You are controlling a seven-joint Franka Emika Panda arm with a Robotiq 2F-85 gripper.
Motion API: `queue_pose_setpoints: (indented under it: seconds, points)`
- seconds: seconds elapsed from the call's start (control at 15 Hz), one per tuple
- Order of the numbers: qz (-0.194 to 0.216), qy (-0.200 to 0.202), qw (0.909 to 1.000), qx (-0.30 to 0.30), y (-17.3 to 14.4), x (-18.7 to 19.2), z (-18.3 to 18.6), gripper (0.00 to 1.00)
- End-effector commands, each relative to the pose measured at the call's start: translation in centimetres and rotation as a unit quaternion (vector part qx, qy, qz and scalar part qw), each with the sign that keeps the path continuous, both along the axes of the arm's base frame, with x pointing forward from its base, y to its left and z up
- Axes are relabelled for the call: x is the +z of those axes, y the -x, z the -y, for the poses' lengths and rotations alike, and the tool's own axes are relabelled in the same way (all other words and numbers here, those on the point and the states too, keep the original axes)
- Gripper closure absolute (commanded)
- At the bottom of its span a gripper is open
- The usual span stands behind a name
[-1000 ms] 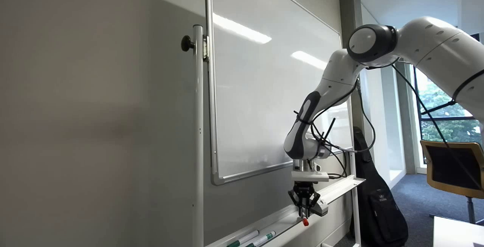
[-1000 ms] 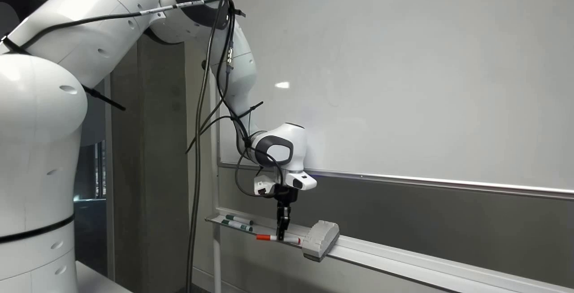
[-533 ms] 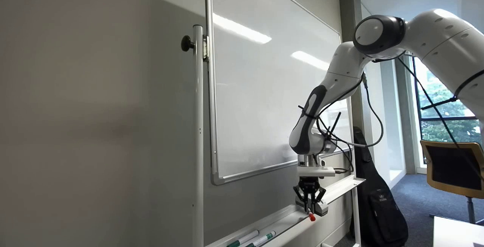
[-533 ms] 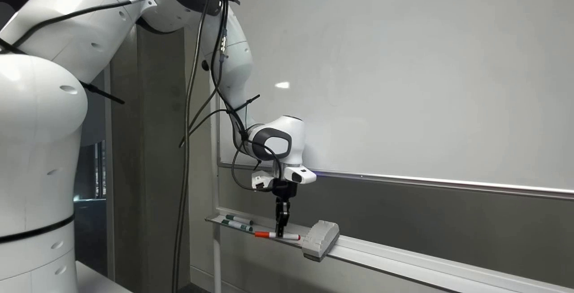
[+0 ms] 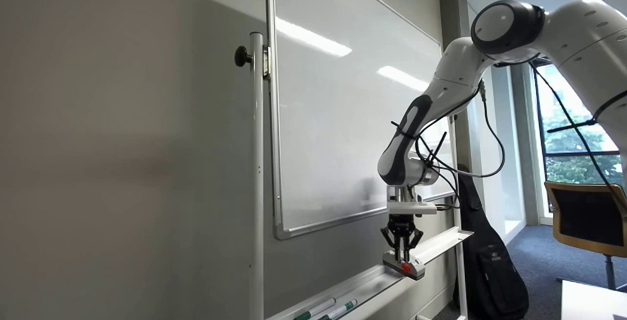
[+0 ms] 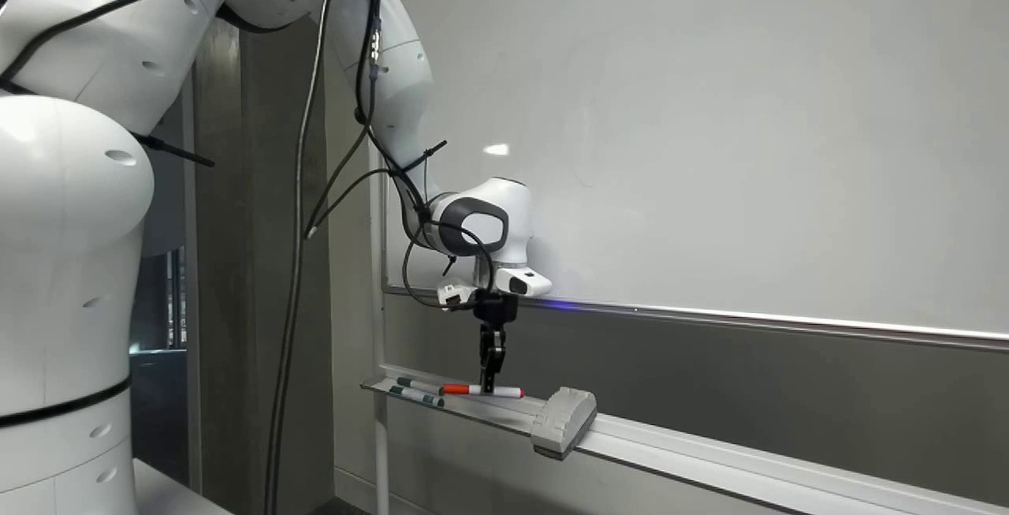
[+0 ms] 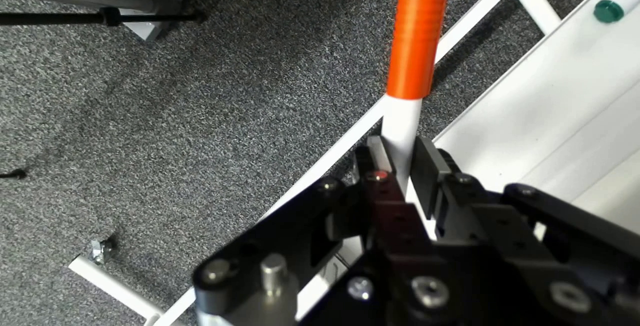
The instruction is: Move the marker to the right
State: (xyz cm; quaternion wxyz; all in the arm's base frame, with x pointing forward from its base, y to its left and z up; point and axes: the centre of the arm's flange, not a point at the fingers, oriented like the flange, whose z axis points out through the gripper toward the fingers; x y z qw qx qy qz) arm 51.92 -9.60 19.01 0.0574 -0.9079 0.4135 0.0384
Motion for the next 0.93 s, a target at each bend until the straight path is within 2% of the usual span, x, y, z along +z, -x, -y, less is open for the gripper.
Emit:
queue_pose_setpoints:
  seconds: [0.0,0.47,0.87]
  points:
    - [-0.004,0.005,0.9999,0.013,1.6,2.9,-0.1,0.95]
    - [0.01,0.025,0.9993,0.026,2.0,5.7,0.1,0.95]
    - [0.013,0.031,0.999,0.029,2.5,6.5,0.8,0.95]
